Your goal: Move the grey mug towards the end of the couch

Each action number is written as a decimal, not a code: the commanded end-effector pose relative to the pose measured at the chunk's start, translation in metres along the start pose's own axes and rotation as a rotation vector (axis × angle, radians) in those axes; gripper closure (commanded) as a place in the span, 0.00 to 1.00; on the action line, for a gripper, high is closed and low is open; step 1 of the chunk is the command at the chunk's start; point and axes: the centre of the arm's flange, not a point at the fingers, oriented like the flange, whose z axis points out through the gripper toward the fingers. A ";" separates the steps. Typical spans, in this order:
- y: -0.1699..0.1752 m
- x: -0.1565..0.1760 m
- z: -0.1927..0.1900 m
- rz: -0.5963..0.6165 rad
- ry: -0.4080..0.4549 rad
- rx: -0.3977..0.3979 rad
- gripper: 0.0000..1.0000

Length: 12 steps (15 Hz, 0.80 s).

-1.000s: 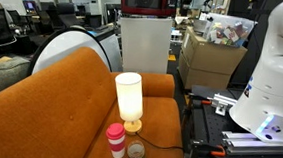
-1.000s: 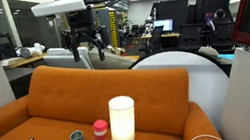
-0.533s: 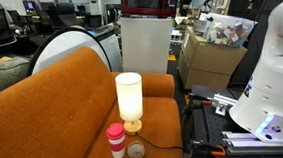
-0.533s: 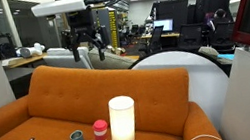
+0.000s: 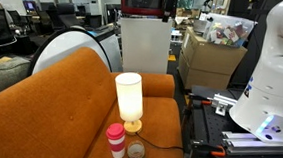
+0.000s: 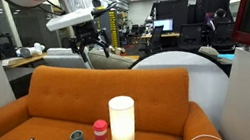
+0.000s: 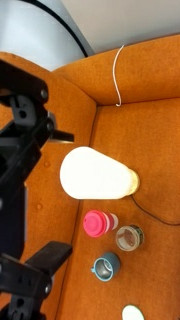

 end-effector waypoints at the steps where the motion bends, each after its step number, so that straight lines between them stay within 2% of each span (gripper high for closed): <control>1: -0.020 0.013 0.020 -0.075 0.011 -0.032 0.00; 2: -0.016 0.009 0.014 -0.045 -0.001 -0.008 0.00; 9: -0.018 0.009 0.014 -0.047 0.001 -0.008 0.00; 12: -0.037 0.023 0.036 -0.097 -0.022 0.037 0.00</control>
